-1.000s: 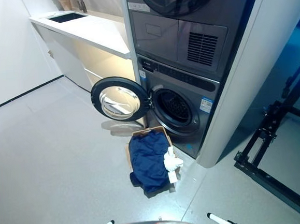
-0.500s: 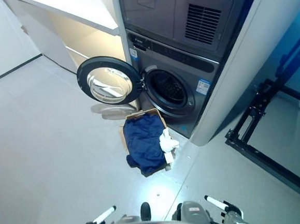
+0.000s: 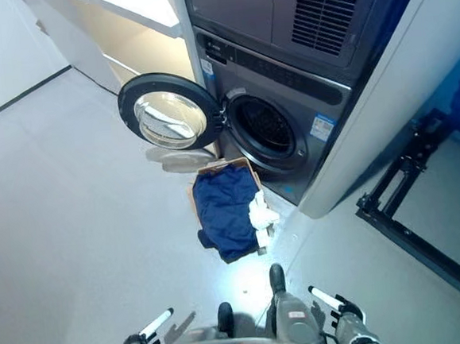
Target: Put the clothes in the basket into the washing machine.
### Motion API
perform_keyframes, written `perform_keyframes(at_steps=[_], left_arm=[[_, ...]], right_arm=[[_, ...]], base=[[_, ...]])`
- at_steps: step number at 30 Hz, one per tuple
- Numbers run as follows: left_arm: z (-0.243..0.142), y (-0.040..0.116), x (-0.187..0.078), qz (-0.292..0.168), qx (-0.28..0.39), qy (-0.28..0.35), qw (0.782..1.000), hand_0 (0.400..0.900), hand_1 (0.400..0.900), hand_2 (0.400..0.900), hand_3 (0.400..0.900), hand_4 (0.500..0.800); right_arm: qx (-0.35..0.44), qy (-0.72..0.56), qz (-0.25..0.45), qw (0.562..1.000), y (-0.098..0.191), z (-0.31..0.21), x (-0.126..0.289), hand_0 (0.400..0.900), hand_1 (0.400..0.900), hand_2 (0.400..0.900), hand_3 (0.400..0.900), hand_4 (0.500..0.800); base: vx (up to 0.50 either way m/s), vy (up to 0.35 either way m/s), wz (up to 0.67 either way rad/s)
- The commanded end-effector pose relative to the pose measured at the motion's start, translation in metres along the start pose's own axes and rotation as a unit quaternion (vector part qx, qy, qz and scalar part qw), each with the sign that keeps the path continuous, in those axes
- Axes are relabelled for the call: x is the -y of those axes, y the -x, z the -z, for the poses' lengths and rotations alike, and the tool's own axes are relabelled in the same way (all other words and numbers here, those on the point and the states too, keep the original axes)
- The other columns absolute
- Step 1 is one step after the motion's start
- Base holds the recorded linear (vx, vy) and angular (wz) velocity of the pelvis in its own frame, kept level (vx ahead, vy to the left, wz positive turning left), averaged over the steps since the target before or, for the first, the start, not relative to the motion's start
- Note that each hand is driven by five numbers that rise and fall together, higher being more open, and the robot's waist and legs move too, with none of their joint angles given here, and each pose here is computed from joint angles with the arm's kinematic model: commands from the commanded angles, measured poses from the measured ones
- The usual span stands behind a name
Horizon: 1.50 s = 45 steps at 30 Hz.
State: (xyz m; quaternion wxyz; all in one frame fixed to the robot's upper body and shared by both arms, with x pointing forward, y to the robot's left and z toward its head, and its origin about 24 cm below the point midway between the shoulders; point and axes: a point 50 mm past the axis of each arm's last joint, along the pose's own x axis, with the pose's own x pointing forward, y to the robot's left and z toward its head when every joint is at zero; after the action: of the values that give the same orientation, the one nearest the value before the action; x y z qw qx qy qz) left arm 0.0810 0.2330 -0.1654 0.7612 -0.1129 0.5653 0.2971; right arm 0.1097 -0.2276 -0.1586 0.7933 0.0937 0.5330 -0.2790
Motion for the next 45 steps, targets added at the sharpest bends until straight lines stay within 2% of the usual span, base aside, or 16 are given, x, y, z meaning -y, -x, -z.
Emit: perform_keyframes(at_steps=[1, 4, 10, 15, 18, 21, 24, 27, 31, 33, 38, 40, 42, 45], left_arm=[[-0.015, 0.001, 0.011, 0.008, 0.027, 0.017, 0.999, 0.9, 0.9, 0.9, 0.9, 0.8], [-0.029, 0.003, 0.023, 0.019, 0.052, 0.038, 0.998, 0.9, 0.9, 0.9, 0.9, 0.8], [-0.04, 0.005, 0.037, 0.037, 0.069, 0.035, 0.996, 0.9, 0.9, 0.9, 0.9, 0.8], [-0.052, 0.006, 0.038, 0.036, 0.087, 0.025, 0.995, 0.9, 0.9, 0.9, 0.9, 0.8], [-0.07, 0.009, 0.042, 0.04, 0.114, 0.024, 0.992, 0.9, 0.9, 0.9, 0.9, 0.8], [-0.104, 0.018, 0.053, 0.053, 0.174, 0.03, 0.983, 0.9, 0.9, 0.9, 0.9, 0.8], [-0.135, 0.03, 0.067, 0.073, 0.226, 0.029, 0.971, 0.9, 0.9, 0.9, 0.9, 0.8], [-0.149, 0.036, 0.072, 0.08, 0.251, 0.028, 0.964, 0.9, 0.9, 0.9, 0.9, 0.8], [-0.189, 0.058, 0.089, 0.101, 0.314, 0.03, 0.943, 0.9, 0.9, 0.9, 0.9, 0.8], [-0.201, 0.065, 0.094, 0.108, 0.327, 0.029, 0.938, 0.9, 0.9, 0.9, 0.9, 0.8], [-0.239, 0.098, 0.11, 0.13, 0.401, 0.056, 0.905, 0.9, 0.9, 0.9, 0.9, 0.8], [-0.247, 0.107, 0.116, 0.139, 0.416, 0.069, 0.896, 0.9, 0.9, 0.9, 0.9, 0.8], [-0.255, 0.12, 0.121, 0.15, 0.44, 0.073, 0.882, 0.9, 0.9, 0.9, 0.9, 0.8], [-0.275, 0.147, 0.128, 0.177, 0.487, 0.093, 0.85, 0.9, 0.9, 0.9, 0.9, 0.8]], right_arm=[[0.094, 0.025, -0.006, 0.995, 0.0, -0.049, 0.0, 0.9, 0.9, 0.9, 0.9, 0.8], [0.125, 0.032, -0.006, 0.992, 0.002, -0.067, -0.002, 0.9, 0.9, 0.9, 0.9, 0.8], [0.15, 0.038, 0.002, 0.988, 0.004, -0.087, -0.004, 0.9, 0.9, 0.9, 0.9, 0.8], [0.21, 0.117, -0.034, 0.97, 0.013, -0.115, -0.028, 0.9, 0.9, 0.9, 0.9, 0.8], [0.281, 0.175, -0.059, 0.942, 0.03, -0.148, -0.058, 0.9, 0.9, 0.9, 0.9, 0.8], [0.368, 0.236, -0.081, 0.896, 0.056, -0.187, -0.091, 0.9, 0.9, 0.9, 0.9, 0.8], [0.422, 0.276, -0.079, 0.86, 0.076, -0.213, -0.111, 0.9, 0.9, 0.9, 0.9, 0.8], [0.449, 0.29, -0.081, 0.841, 0.088, -0.225, -0.122, 0.9, 0.9, 0.9, 0.9, 0.8], [0.511, 0.333, -0.07, 0.789, 0.119, -0.253, -0.146, 0.9, 0.9, 0.9, 0.9, 0.8], [0.539, 0.349, -0.045, 0.765, 0.13, -0.267, -0.148, 0.9, 0.9, 0.9, 0.9, 0.8], [0.602, 0.361, 0.051, 0.71, 0.158, -0.306, -0.141, 0.9, 0.9, 0.9, 0.9, 0.8], [0.605, 0.376, 0.088, 0.697, 0.158, -0.311, -0.136, 0.9, 0.9, 0.9, 0.9, 0.8], [0.621, 0.401, 0.142, 0.659, 0.161, -0.317, -0.129, 0.9, 0.9, 0.9, 0.9, 0.8], [0.617, 0.396, 0.185, 0.655, 0.164, -0.331, -0.115, 0.9, 0.9, 0.9, 0.9, 0.8]], base=[[0.311, -0.316, 0.36], [0.135, -0.36, 0.47], [0.157, -0.2, 0.19], [0.141, -0.009, -0.03], [0.029, 0.112, -0.24], [-0.05, 0.139, -0.19], [-0.022, 0.117, 0.03], [-0.001, 0.079, 0.1], [-0.039, 0.059, 0.14], [-0.062, 0.023, 0.12], [-0.053, 0.008, 0.11], [-0.025, -0.016, 0.23], [-0.028, -0.022, 0.24], [-0.061, -0.017, 0.18]])
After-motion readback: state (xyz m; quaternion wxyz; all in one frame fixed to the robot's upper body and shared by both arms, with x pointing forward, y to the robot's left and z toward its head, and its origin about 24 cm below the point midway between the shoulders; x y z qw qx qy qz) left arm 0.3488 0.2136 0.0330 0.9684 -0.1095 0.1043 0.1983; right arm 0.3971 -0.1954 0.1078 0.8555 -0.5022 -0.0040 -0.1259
